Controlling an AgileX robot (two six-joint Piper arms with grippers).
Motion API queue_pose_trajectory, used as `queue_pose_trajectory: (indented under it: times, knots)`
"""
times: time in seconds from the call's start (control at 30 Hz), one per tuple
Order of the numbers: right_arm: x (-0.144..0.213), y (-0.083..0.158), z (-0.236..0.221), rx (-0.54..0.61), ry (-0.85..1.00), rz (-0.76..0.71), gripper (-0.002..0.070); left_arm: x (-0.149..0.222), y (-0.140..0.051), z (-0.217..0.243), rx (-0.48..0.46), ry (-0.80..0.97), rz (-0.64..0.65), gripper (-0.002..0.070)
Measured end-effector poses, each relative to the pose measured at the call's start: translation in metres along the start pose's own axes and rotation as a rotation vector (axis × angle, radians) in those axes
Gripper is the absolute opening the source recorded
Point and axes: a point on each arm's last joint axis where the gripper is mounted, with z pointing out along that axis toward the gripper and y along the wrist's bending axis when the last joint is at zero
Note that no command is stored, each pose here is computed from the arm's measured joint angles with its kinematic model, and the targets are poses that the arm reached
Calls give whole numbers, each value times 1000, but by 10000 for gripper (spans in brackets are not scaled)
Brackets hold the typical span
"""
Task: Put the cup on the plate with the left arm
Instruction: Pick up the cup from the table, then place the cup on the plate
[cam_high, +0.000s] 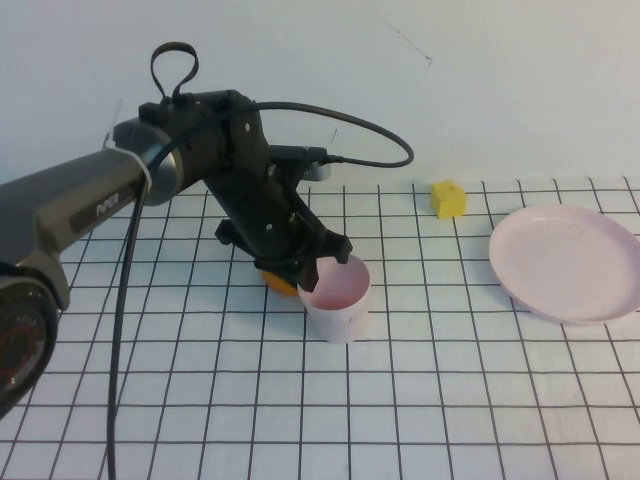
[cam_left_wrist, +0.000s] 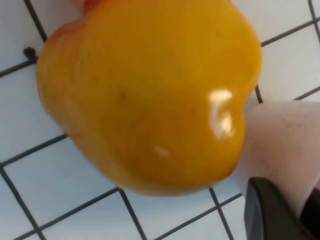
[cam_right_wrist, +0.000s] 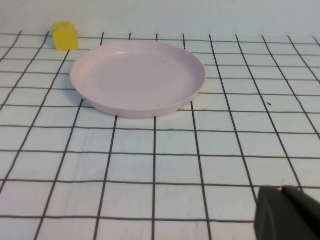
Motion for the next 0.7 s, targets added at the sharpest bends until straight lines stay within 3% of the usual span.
queue_pose_trajectory:
  times: [0.2, 0.57, 0.7]
  knots:
    - [0, 0, 0, 0, 0, 0, -2, -6, -20, -7, 23, -23, 65, 10]
    - [0, 0, 0, 0, 0, 0, -2, -32, -125, -36, 162, -329, 249, 8]
    - [0, 0, 0, 0, 0, 0, -2, -46, -143, -21, 220, -429, 248, 8]
